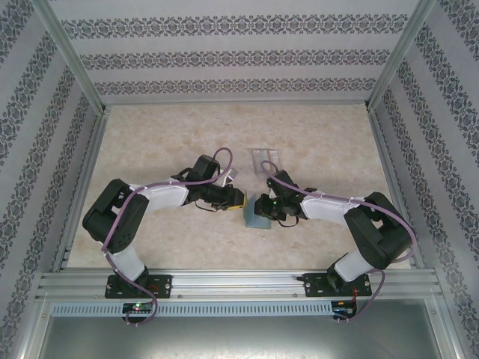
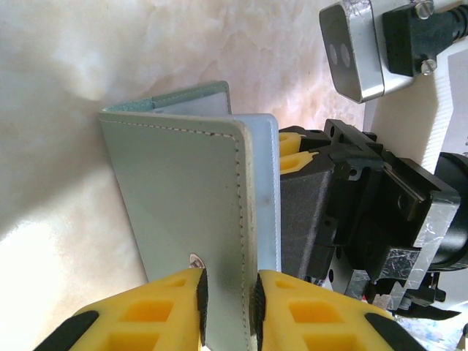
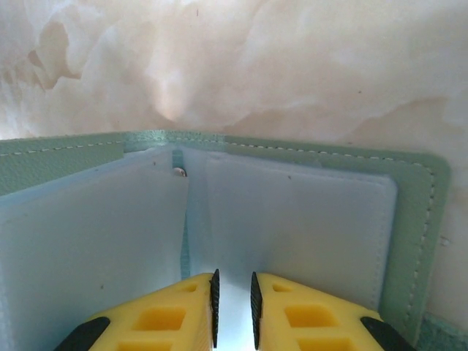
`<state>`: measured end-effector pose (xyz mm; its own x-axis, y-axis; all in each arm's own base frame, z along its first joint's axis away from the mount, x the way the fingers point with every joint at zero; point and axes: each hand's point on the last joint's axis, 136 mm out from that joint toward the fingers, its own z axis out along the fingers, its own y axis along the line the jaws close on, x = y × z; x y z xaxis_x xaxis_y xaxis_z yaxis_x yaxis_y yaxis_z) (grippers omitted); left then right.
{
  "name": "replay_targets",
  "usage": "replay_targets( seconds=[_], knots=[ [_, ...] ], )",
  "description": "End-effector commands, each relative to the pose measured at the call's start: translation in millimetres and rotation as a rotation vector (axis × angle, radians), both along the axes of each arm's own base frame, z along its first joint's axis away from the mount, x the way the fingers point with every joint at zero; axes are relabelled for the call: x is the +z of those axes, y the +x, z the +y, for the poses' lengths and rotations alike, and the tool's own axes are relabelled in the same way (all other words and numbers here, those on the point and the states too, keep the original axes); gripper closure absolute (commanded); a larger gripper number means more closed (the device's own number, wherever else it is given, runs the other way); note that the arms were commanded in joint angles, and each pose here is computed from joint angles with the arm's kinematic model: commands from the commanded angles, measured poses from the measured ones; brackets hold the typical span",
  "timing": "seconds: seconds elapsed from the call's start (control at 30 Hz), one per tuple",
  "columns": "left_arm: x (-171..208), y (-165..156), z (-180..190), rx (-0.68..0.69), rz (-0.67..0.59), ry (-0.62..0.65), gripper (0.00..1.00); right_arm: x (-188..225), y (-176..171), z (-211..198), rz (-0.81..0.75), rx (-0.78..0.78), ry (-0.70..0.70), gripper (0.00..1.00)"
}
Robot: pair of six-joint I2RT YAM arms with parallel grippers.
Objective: Put the credit cards into the card holder
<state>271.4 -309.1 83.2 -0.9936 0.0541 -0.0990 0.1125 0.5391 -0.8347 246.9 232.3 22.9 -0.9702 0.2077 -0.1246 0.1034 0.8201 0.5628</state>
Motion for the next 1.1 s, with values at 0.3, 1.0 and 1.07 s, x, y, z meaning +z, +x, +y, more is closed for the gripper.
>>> replay_targets(
  seconds=[0.3,1.0,1.07],
  knots=[
    [9.4,1.7,-1.3,-0.033,-0.04,-0.019,0.72,1.2,-6.2,0.2,-0.036,0.056,-0.059,0.62],
    [11.5,1.5,-5.0,-0.056,-0.056,-0.049,0.92,-2.3,-4.4,2.9,-0.031,0.068,-0.064,0.61],
    [10.6,1.0,-4.9,-0.062,-0.054,-0.045,0.96,-2.1,-4.0,3.0,-0.033,0.068,-0.063,0.61]
  ],
)
